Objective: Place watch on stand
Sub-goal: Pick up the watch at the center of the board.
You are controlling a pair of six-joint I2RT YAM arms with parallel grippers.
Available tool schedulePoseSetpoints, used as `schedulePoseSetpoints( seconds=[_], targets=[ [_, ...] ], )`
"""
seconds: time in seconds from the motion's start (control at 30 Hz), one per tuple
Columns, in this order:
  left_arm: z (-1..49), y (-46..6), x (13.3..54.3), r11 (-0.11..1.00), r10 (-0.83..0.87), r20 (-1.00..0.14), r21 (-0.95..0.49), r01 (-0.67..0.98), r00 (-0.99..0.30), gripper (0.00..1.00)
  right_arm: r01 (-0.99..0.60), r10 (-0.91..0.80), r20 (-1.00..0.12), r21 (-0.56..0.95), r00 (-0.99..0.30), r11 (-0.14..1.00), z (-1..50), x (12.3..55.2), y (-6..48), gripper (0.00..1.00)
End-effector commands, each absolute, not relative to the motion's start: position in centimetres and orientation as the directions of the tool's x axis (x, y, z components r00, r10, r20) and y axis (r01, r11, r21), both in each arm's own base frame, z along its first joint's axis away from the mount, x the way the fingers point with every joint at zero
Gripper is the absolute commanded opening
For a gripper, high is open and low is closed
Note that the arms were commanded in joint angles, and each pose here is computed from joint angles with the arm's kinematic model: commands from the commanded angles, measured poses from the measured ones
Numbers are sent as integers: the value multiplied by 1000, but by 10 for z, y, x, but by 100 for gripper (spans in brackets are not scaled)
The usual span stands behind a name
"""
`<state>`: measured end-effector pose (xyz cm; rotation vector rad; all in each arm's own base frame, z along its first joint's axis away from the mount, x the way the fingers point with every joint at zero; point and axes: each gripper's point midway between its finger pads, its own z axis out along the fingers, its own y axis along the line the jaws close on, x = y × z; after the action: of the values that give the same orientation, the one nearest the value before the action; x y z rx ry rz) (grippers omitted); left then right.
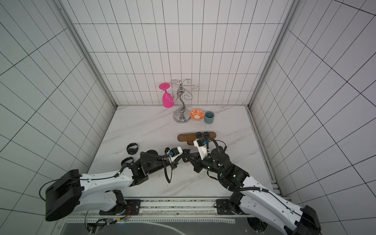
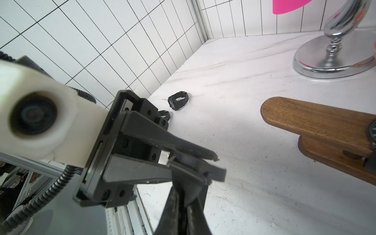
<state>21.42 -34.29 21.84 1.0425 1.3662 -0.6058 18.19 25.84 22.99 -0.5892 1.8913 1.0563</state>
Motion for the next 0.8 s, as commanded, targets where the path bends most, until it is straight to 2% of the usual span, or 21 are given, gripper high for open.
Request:
schedulePoseSetpoints(
  seconds=[0.0,0.07,0.17,0.43,0.57,0.77],
  targets=[
    [228,-344,220,482,190,-972,216,849,139,32,-762,40,-887,417,-460,496,255,180,263,2],
    [227,-340,223,509,179,-978,188,840,110,42,-762,43,-891,411,-452,500,255,181,262,2],
    [224,-334,226,523,163,-985,141,840,63,47,-761,51,-899,397,-435,513,258,182,259,2],
    [216,-333,215,487,128,-991,29,873,-39,49,-769,66,-931,336,-360,544,261,187,254,3],
    [212,-337,214,469,134,-989,10,883,-60,45,-778,81,-943,313,-323,545,264,186,255,3],
    [217,-337,219,491,130,-989,9,871,-63,25,-776,67,-950,288,-305,561,261,186,255,4]
  ],
)
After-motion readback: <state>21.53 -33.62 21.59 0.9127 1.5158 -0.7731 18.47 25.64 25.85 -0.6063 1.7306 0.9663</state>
